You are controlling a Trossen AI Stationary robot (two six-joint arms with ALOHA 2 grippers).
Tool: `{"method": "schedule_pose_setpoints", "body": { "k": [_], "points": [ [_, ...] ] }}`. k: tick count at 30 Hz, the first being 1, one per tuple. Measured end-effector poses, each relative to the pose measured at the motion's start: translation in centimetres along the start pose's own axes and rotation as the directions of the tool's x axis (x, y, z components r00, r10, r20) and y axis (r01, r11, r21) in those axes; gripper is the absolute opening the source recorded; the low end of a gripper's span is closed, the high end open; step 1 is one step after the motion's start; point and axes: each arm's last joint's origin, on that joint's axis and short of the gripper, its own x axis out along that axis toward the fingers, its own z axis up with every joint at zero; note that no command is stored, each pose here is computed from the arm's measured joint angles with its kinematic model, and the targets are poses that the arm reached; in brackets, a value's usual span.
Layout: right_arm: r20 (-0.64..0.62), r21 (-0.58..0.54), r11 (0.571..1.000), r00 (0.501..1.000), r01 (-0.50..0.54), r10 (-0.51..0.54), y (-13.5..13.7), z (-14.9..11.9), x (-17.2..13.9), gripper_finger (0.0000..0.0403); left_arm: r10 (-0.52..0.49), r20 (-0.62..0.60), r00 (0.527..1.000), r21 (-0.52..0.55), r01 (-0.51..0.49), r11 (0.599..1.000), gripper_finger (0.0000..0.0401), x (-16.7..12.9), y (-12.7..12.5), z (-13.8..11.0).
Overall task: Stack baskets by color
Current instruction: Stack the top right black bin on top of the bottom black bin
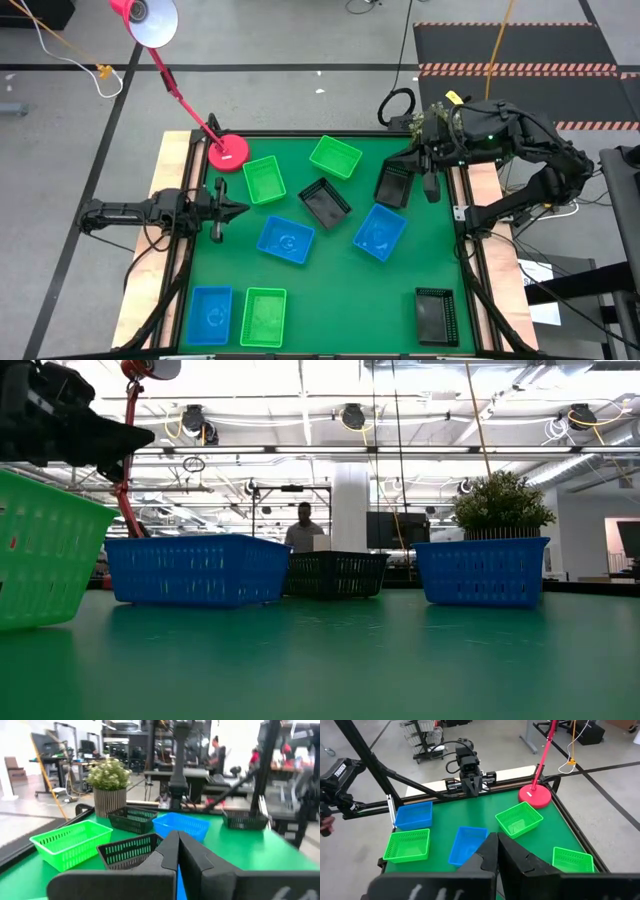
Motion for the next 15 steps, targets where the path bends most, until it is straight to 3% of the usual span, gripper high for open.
{"method": "schedule_pose_setpoints", "body": {
  "k": [6, 15],
  "points": [
    [0.0, -0.03, 1.0, 1.0, 0.001, -0.001, 0.0, 0.0, 0.0, 0.0, 0.014, 0.092, 0.996, -0.035, -0.011, 0.999, 0.0005, -0.4, -0.1, 2.7],
    [0.0, -0.042, 0.999, 1.0, 0.002, -0.002, 0.0, 0.0, 0.0, 0.0, 0.07, 0.169, 0.983, -0.051, -0.062, 0.997, 0.0005, -1.1, -0.3, 9.1]
  ]
}}
